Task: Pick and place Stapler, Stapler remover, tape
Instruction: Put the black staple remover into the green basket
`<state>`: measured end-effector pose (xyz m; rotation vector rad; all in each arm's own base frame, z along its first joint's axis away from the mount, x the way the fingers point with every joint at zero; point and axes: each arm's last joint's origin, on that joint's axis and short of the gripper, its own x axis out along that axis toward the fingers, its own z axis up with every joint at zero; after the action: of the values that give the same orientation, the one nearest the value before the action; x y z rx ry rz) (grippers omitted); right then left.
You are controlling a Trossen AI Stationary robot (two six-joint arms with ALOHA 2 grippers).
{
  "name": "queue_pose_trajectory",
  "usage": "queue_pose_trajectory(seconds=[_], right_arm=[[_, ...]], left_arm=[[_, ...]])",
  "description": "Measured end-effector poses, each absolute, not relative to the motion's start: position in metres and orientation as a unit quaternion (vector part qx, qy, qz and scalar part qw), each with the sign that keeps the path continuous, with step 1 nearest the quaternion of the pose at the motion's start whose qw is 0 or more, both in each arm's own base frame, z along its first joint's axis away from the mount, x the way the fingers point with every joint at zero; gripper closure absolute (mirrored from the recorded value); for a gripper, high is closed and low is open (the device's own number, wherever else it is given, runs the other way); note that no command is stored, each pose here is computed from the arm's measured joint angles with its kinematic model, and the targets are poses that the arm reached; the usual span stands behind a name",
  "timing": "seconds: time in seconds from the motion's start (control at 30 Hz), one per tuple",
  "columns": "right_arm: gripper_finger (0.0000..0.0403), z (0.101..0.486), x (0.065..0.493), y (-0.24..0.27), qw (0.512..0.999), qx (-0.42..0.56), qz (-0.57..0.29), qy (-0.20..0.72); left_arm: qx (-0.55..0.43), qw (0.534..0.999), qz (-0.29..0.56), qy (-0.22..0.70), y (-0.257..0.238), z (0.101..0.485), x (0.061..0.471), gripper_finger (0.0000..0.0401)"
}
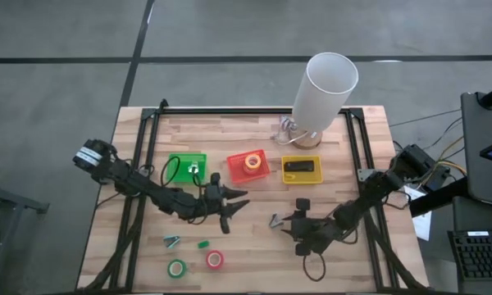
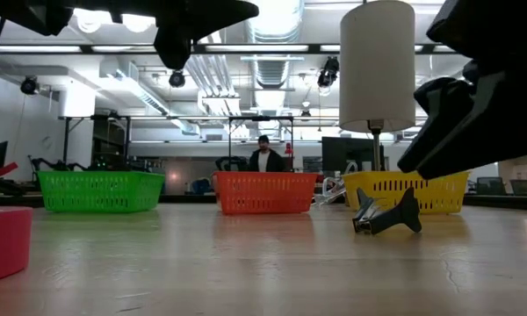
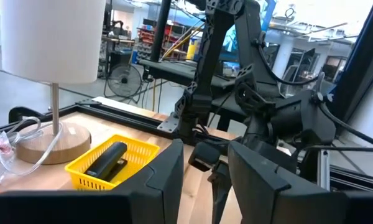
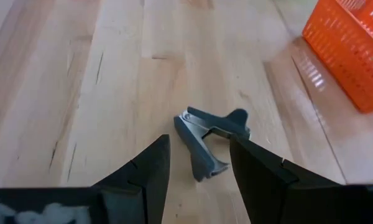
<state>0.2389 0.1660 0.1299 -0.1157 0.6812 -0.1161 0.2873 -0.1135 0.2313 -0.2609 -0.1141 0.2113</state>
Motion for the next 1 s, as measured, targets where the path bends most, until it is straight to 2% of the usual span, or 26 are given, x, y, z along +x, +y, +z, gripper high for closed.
queue_pose_trajectory(seconds=[0.2, 0.6, 1.0], right_arm=[[0.0248, 0.124, 0.242, 0.165, 0.935, -0.065, -0.062, 0.342], [0.0293, 0.113, 0.244, 0.163, 0.930, -0.065, -0.068, 0.356], [0.0359, 0.115, 0.245, 0.163, 0.932, -0.061, -0.067, 0.351]], left_arm=[[-0.131, 0.985, 0.101, -0.056, -0.114, 0.231, 0.287, 0.0273], [-0.128, 0.985, 0.101, -0.050, -0.114, 0.230, 0.287, 0.0273], [-0.126, 0.986, 0.102, -0.044, -0.114, 0.228, 0.287, 0.0273]])
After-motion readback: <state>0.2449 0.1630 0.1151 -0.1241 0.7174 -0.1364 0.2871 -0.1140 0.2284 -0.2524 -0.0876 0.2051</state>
